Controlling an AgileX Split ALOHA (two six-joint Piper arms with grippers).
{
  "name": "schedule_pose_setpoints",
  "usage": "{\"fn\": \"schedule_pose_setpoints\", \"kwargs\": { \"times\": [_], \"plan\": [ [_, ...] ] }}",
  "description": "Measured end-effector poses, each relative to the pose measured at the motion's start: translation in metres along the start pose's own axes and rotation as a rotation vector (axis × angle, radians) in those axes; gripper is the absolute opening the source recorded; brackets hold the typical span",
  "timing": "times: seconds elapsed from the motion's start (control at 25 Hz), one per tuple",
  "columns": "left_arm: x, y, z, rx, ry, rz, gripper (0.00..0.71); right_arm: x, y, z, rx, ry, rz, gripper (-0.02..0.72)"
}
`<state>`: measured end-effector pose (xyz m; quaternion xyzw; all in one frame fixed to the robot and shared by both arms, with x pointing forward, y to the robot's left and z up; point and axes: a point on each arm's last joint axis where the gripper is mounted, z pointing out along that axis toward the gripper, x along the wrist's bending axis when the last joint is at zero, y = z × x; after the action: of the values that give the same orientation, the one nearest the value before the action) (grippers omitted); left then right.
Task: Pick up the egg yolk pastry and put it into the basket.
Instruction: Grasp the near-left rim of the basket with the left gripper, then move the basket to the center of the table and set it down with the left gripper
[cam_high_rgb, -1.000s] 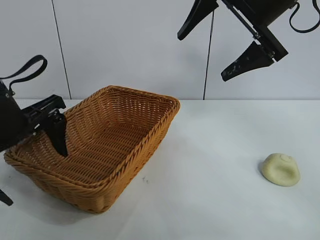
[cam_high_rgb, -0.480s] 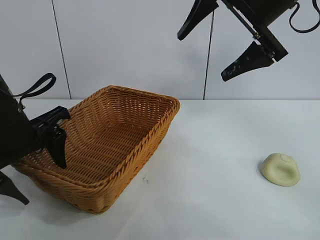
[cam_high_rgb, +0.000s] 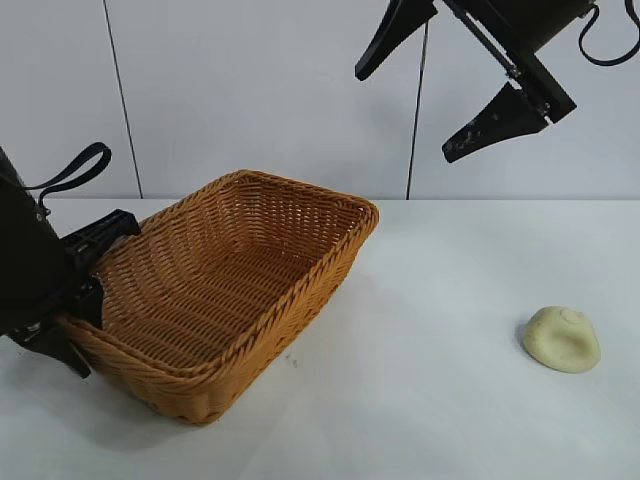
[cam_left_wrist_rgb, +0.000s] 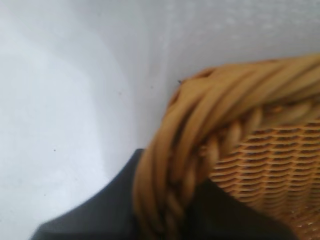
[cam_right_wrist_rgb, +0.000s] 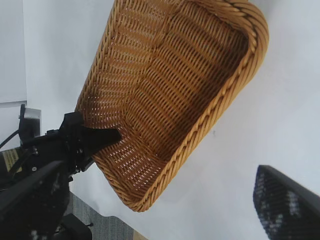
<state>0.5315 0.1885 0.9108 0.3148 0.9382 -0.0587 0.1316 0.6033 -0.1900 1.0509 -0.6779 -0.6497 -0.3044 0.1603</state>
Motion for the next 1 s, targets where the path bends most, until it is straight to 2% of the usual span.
{"fn": "schedule_pose_setpoints", "kwargs": {
  "times": [0.2,0.4,0.56,0.8,1.0],
  "plan": [
    [-0.019,0.023,-0.019,0.024,-0.035,0.130,0.120,0.000,0.000,0.000,0.000,0.000,0.000,0.694],
    [-0.032,0.030,-0.030,0.048,-0.058,0.291,0.121,0.000,0.000,0.000,0.000,0.000,0.000,0.694],
    [-0.042,0.031,-0.020,0.131,-0.017,0.428,0.120,0.000,0.000,0.000,0.001,0.000,0.000,0.694],
    [-0.067,0.037,-0.006,0.225,-0.023,0.670,0.120,0.000,0.000,0.000,0.003,-0.001,0.000,0.694],
    [-0.081,0.042,0.003,0.297,-0.013,0.834,0.120,0.000,0.000,0.000,0.003,-0.001,0.000,0.694]
  ]
}}
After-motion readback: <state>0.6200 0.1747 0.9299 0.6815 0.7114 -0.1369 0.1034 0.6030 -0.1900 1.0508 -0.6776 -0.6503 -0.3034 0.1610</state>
